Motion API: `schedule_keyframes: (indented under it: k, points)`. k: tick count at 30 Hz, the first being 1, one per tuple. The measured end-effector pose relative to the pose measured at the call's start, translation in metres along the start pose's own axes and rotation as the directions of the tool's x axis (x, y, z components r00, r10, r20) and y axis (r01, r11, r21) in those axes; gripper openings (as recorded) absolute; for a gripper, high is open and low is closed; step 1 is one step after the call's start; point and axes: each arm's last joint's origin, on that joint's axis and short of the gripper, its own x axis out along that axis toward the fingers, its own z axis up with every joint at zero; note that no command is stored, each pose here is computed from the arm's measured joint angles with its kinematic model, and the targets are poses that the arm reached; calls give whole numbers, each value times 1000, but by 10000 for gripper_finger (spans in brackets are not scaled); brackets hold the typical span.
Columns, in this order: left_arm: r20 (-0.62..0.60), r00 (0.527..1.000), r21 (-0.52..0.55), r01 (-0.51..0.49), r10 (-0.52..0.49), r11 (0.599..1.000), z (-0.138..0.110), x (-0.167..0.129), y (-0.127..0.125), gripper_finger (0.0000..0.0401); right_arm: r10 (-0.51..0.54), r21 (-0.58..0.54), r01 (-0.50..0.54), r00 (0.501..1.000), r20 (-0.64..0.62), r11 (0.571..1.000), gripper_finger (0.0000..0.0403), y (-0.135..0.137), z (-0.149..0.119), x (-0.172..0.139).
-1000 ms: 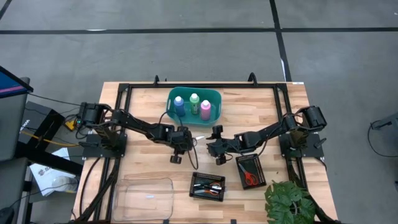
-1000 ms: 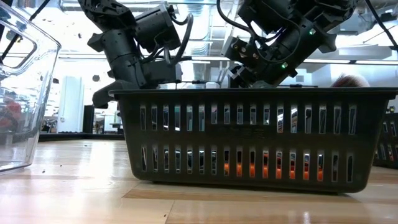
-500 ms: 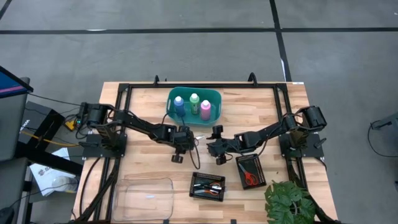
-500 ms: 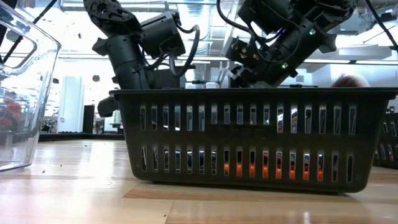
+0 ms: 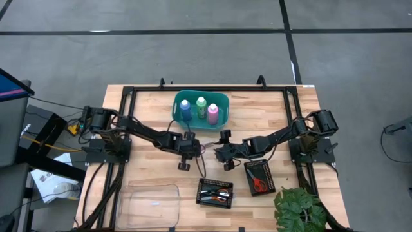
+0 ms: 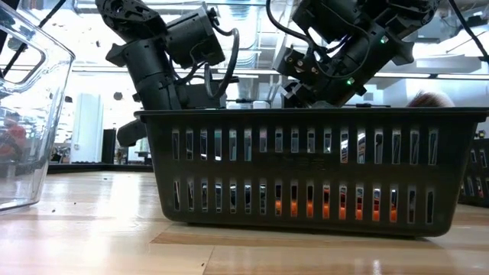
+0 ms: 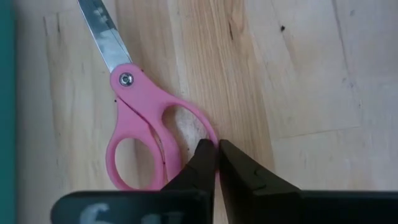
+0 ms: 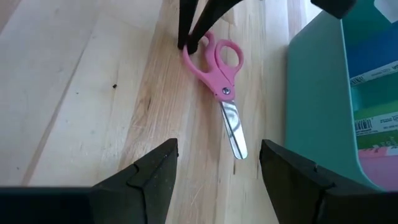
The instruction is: Pick & Place Paint Supplies
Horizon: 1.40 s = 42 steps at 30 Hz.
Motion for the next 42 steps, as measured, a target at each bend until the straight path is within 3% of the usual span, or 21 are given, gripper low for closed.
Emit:
schedule_keyframes:
  k: [12, 26, 32, 42]
  points:
    - [56, 998, -1, -30, 30, 1000, 5, -5, -1, 1, -3, -16, 3, 1000, 29, 1000, 214, -6, 2, 2]
    - [160, 985, 9, -71, 69, 997, 17, -13, 0, 0, -1, -123, 4, 1000, 26, 992, 214, -5, -3, 13]
    - [173, 983, 25, -63, 58, 998, 18, -15, -6, 0, -121, -218, 105, 990, -65, 970, 214, 6, -10, 37]
    - [191, 981, 41, -35, 26, 999, 20, -16, -9, 0, -217, -295, 188, 974, -69, 937, 213, 13, 7, 56]
